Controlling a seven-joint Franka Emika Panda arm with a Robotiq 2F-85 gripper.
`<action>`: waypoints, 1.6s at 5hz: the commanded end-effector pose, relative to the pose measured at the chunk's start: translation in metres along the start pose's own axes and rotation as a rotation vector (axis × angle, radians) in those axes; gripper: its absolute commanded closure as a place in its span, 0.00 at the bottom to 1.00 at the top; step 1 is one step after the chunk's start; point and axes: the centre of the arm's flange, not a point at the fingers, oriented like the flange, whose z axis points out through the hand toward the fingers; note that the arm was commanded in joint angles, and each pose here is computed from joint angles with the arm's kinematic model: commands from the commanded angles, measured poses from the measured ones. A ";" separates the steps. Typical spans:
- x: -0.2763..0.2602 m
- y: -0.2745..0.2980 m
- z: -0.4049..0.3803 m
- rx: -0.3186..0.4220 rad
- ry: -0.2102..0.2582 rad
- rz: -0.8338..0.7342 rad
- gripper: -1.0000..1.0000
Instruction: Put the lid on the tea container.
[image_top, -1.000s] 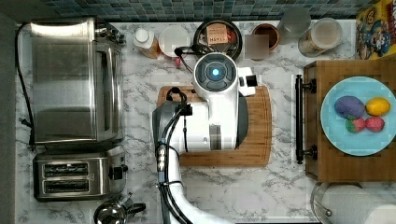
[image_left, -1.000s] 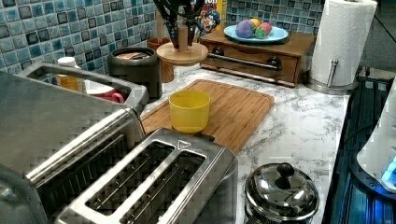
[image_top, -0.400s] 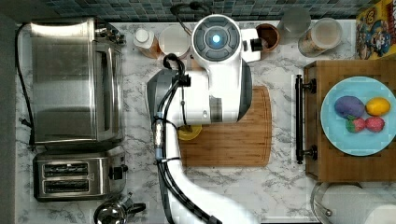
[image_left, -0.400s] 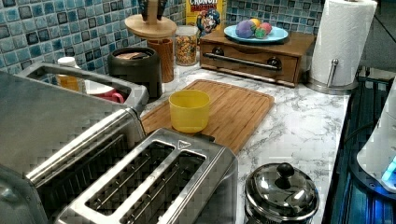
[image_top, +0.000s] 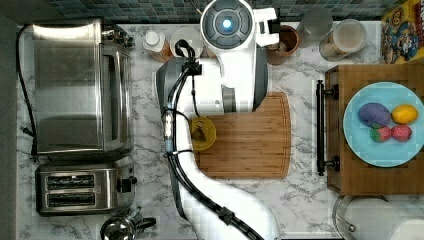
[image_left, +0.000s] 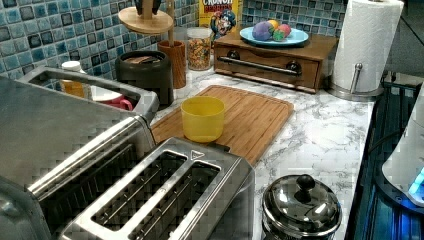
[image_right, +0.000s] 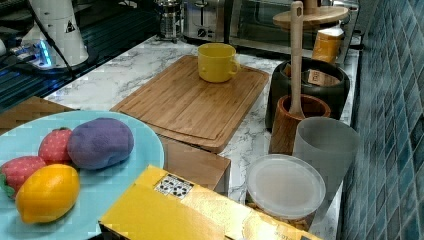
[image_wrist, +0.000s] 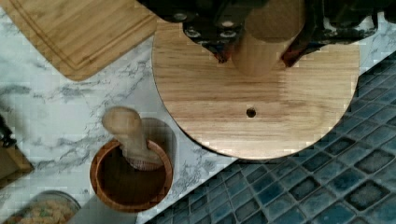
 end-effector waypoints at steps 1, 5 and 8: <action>0.034 -0.048 -0.092 0.080 0.227 0.056 1.00; 0.044 -0.060 -0.068 0.077 0.164 0.047 1.00; 0.047 -0.059 -0.055 0.054 0.190 0.068 1.00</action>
